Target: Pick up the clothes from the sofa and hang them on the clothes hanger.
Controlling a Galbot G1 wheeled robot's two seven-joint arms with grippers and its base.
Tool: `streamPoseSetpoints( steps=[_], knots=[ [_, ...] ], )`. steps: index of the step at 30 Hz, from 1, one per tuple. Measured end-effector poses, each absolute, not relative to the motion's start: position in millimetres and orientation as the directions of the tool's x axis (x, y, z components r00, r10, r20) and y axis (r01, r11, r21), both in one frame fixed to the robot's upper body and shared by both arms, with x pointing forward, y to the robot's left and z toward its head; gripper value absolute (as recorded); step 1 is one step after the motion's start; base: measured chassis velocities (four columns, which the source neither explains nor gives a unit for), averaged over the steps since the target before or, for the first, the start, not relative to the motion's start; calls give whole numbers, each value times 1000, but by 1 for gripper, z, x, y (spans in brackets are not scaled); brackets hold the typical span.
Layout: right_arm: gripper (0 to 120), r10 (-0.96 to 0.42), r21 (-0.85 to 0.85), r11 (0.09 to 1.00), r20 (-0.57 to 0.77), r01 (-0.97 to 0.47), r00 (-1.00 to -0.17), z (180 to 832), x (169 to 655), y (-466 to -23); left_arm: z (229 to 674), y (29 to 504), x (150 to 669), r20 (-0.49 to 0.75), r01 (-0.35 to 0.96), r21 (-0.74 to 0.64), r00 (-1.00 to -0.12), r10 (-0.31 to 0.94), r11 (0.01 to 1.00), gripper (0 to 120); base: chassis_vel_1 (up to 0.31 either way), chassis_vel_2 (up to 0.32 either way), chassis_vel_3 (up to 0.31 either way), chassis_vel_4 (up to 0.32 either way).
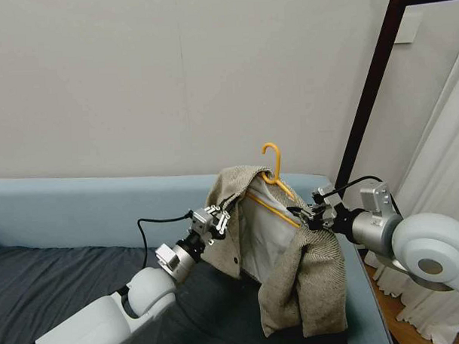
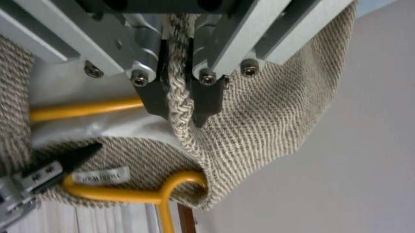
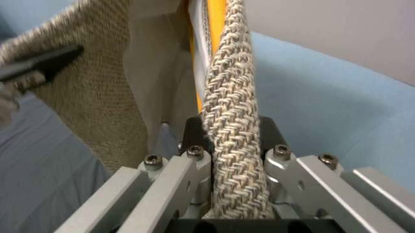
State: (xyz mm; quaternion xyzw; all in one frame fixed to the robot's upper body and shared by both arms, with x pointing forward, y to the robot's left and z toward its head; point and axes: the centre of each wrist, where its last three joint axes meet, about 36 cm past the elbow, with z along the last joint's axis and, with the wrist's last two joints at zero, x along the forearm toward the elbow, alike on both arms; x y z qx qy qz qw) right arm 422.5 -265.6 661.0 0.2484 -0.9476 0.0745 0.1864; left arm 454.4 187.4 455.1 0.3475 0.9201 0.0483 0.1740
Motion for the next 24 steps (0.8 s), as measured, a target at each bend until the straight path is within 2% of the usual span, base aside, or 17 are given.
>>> streamPoseSetpoints(
  steps=[5, 9, 10, 13, 14, 18, 19, 24],
  knots=[
    [9, -429, -47, 875, 391, -482, -815, 665, 418, -268, 444, 181, 440, -238, 590, 182, -750, 617, 787, 14, 0, 0, 0, 0],
    [9, -411, -53, 882, 398, -468, -820, 670, 414, -271, 424, 186, 418, -207, 530, 191, -801, 561, 826, 34, 0, 0, 0, 0],
    [9, -411, -53, 882, 398, -468, -820, 670, 414, -271, 424, 186, 418, -207, 530, 191, -801, 561, 826, 34, 0, 0, 0, 0],
    [9, -390, -50, 893, 412, -448, -823, 677, 410, -270, 421, 195, 408, -210, 480, 195, -832, 514, 856, 48, 0, 0, 0, 0],
    [9, -390, -50, 893, 412, -448, -823, 677, 410, -270, 421, 195, 408, -210, 480, 195, -832, 514, 856, 48, 0, 0, 0, 0],
    [9, -362, -54, 906, 415, -419, -835, 684, 409, -271, 421, 209, 403, -223, 429, 188, -858, 463, 884, 62, 0, 0, 0, 0],
    [9, -362, -54, 906, 415, -419, -835, 684, 409, -271, 421, 209, 403, -223, 429, 188, -858, 463, 884, 62, 0, 0, 0, 0],
    [9, -266, -79, 942, 415, -326, -870, 706, 401, -281, 404, 228, 371, -217, 339, 109, -909, 355, 934, 87, 0, 0, 0, 0]
  ],
)
